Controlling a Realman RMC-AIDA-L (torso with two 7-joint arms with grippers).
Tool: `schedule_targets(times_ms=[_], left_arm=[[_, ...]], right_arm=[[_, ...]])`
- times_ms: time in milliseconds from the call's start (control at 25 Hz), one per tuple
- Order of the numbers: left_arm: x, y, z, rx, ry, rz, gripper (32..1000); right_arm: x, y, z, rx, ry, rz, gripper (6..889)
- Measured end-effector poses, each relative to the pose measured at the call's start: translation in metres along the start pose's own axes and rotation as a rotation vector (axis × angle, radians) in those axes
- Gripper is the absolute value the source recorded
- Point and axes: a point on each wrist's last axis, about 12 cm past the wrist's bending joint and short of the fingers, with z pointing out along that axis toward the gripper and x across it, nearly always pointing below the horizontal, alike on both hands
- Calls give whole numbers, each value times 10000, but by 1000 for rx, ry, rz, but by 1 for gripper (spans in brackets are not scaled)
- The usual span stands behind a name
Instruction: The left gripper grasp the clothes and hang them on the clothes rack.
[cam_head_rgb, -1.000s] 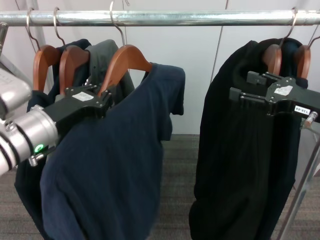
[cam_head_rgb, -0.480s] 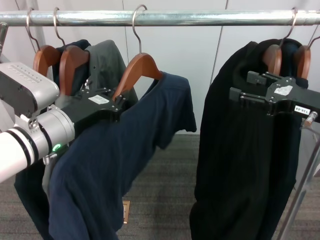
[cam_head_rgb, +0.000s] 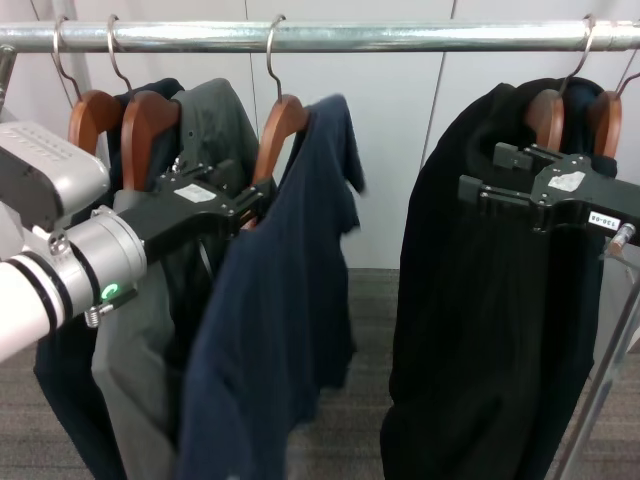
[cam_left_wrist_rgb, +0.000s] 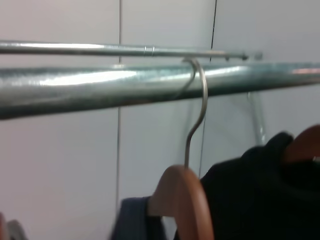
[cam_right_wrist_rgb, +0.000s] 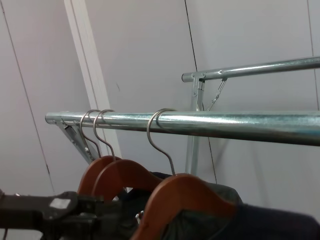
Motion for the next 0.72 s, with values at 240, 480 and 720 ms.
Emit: schedule_targets(times_ms=[240,480,720], left_arm=[[-106,-10,-281,135,-177,-23,519],[-67,21,-691,260,-253,13,643],[71,39,-884,278,-205,14,643]], right_arm=[[8,5,-11,-2,-1,3,818],[11,-2,-34,-2,0,6,818],[18,1,-40,-4,2,9,818]])
